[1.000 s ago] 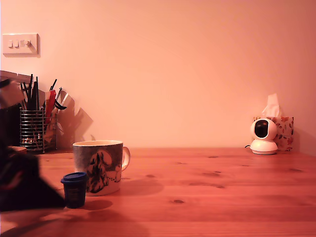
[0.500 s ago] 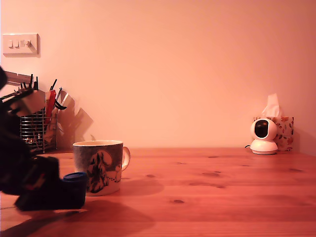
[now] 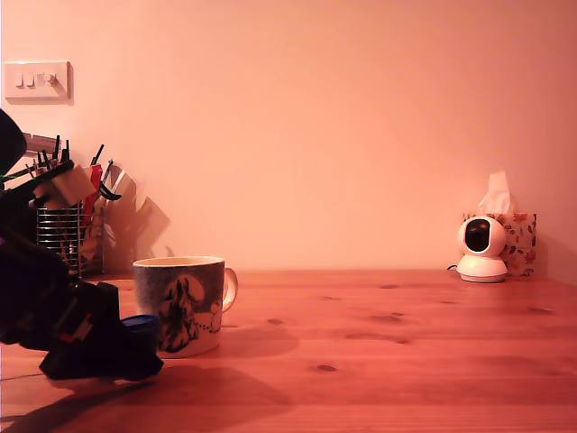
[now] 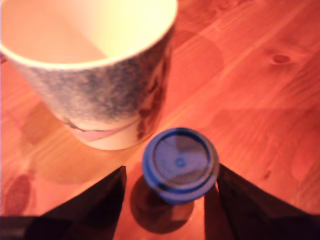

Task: Pick up the coffee capsules on the table and drop them inside the coffee cup

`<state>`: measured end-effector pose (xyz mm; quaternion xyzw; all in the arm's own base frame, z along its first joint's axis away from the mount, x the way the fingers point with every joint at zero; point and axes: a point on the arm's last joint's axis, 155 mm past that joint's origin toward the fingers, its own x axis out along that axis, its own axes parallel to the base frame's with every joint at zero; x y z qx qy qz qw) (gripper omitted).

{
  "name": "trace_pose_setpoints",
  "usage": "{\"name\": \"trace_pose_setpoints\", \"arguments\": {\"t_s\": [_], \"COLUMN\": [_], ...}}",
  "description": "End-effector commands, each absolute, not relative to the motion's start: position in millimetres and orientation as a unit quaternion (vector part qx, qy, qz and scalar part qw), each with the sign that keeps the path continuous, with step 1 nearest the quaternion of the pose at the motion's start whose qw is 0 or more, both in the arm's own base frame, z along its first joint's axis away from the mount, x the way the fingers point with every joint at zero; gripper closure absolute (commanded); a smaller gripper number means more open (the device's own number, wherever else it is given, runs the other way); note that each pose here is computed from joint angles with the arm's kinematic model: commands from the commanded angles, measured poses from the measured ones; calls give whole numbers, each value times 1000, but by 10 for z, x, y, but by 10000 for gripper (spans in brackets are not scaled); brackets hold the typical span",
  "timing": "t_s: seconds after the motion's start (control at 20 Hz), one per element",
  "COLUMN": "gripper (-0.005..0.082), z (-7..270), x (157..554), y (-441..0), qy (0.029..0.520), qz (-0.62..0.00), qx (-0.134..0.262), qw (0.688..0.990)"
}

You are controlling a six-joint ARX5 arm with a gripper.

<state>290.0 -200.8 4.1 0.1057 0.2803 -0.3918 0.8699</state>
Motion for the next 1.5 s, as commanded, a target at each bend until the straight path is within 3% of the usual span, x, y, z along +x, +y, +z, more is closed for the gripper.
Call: {"name": "trace_pose_setpoints", "arguments": {"t_s": [0.0, 0.15, 0.4, 1.15, 1.45], "gripper": [332, 376, 554, 559, 559], "z": [37, 34, 38, 132, 370], "x": [2915, 2912, 2893, 2709, 2653], "y": [-2035, -2035, -2055, -2046, -2014], "qy": [274, 274, 272, 298, 312], "qz": [-398, -398, -406, -415, -399], "qx": [114, 114, 115, 110, 69], "qw": [868, 868, 865, 853, 859]}}
